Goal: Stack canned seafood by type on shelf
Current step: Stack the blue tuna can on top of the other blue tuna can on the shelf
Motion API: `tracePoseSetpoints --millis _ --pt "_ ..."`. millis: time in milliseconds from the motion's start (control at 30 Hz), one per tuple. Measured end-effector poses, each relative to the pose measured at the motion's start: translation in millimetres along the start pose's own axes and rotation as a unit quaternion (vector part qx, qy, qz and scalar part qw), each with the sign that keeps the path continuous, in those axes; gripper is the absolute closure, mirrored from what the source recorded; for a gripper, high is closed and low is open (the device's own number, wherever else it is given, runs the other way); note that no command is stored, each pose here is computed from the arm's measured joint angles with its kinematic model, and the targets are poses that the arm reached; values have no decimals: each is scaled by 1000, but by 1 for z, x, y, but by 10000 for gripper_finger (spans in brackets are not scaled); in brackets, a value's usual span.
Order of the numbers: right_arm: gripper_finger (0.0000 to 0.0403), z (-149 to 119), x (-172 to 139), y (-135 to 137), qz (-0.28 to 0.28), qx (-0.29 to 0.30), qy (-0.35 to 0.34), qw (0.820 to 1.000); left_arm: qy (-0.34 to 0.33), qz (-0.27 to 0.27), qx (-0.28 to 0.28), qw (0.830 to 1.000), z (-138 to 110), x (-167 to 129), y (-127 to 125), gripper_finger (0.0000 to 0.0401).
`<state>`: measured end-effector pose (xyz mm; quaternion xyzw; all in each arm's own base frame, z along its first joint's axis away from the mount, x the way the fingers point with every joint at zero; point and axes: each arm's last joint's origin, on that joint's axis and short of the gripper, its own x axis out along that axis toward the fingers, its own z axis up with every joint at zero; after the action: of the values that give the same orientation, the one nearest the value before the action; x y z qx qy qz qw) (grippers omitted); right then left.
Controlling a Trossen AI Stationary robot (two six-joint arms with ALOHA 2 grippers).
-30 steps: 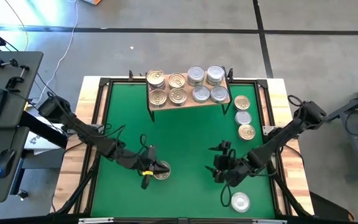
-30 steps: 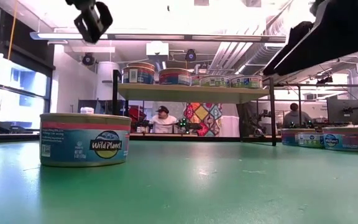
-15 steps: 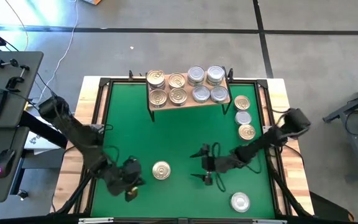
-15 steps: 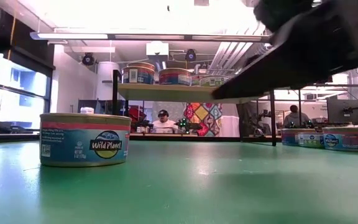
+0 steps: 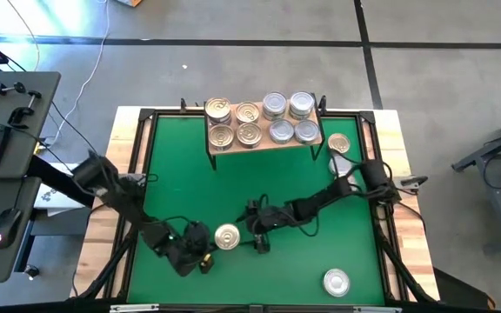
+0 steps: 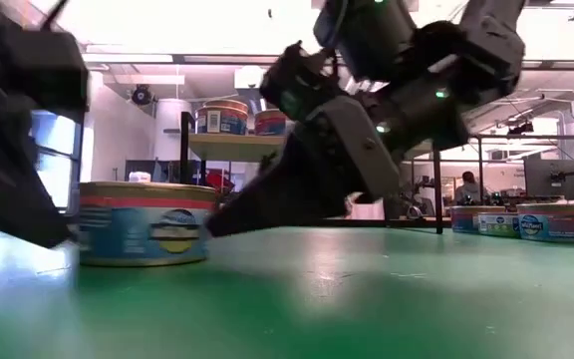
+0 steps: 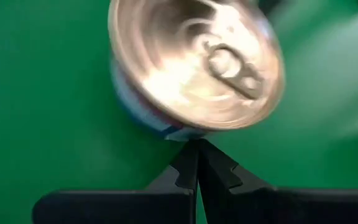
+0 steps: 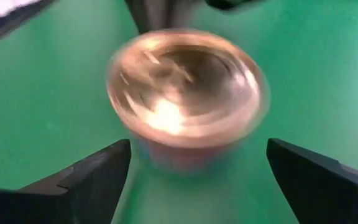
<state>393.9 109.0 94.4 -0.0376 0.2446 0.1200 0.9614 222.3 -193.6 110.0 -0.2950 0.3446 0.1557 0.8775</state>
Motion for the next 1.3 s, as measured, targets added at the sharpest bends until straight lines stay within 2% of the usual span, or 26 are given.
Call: tracePoseSetpoints --millis 233,400,600,767,967,1133,1200,1300 --pt "34 3 13 -7 9 -23 -2 1000 -13 14 45 999 20 25 8 401" --pt "33 2 13 -14 6 -22 -2 1000 -5 5 81 997 35 33 12 401" --pt "40 2 13 -18 5 -22 -9 1000 -5 1 92 996 40 36 13 401" --pt "75 -2 10 -17 -10 -10 -7 1000 22 -3 77 997 33 30 10 401" --pt "85 -11 -7 -17 -40 16 11 999 71 35 24 997 14 4 11 401" --pt "90 -9 -17 -19 -30 32 27 999 31 56 30 997 13 -2 14 401" --pt "90 -9 -17 -19 -11 23 26 999 19 61 31 998 17 1 15 401" --pt "89 -12 -15 -19 -15 8 29 999 13 72 23 997 23 7 19 401"
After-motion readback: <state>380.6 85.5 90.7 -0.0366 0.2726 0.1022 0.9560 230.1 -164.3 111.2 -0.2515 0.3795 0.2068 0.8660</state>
